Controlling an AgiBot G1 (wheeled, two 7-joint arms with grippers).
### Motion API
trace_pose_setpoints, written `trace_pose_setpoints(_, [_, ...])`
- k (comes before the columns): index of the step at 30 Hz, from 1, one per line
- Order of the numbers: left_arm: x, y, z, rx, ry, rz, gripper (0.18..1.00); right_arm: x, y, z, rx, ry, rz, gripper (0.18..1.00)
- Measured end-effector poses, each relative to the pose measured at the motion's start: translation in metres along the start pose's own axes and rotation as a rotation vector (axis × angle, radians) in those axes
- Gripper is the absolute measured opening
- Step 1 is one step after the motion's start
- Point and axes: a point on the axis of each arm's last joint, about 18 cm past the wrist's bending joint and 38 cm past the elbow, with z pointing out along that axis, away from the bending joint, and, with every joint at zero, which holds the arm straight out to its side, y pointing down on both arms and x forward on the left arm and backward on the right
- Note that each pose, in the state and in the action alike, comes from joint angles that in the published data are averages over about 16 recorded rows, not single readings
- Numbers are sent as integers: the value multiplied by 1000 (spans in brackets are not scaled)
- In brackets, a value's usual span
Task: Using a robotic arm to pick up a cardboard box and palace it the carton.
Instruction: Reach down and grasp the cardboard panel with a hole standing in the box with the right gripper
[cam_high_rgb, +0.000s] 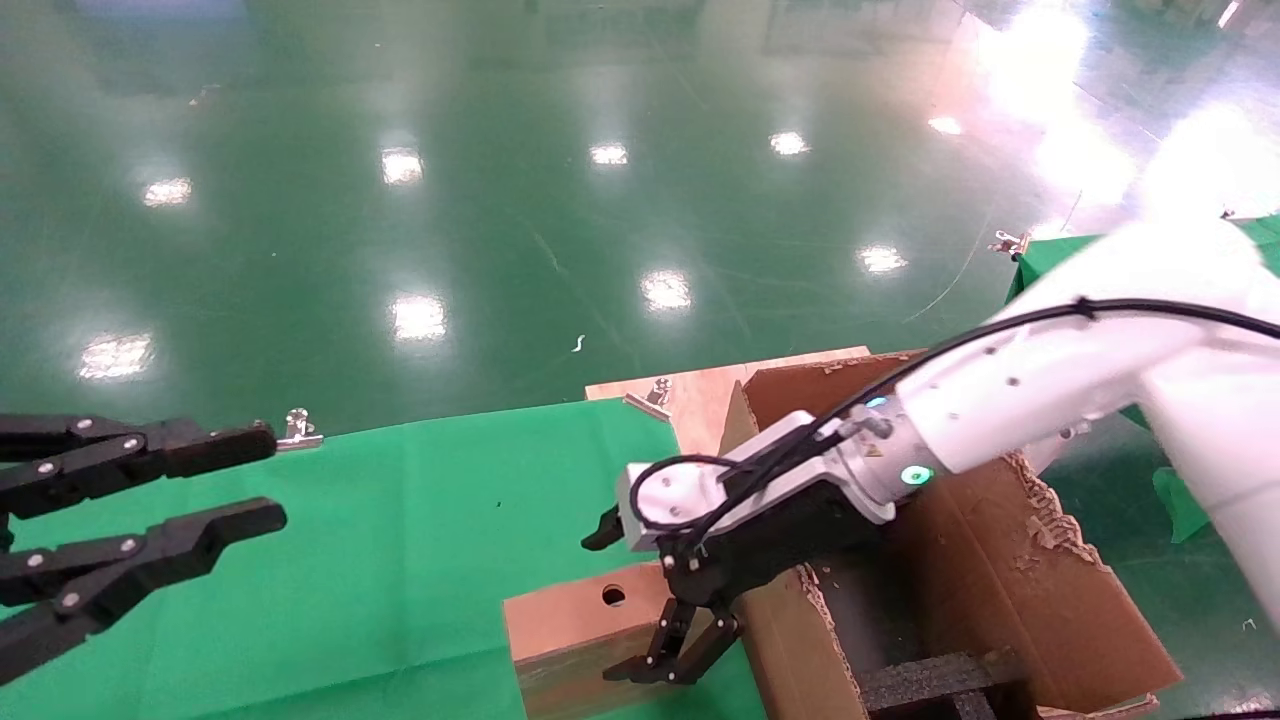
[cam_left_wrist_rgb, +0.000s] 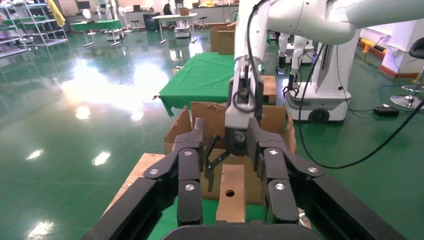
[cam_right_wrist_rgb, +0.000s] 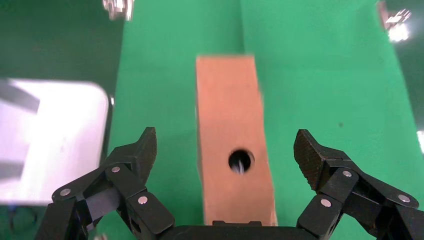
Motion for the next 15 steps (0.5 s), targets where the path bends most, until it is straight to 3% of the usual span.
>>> trace_pose_setpoints(8, [0,0,0,0,0,0,320,14,-3,13,-118,-46,-88,1001])
trace_pose_setpoints(15, [0,0,0,0,0,0,240,19,-5,18,-178,-77,-129,1001])
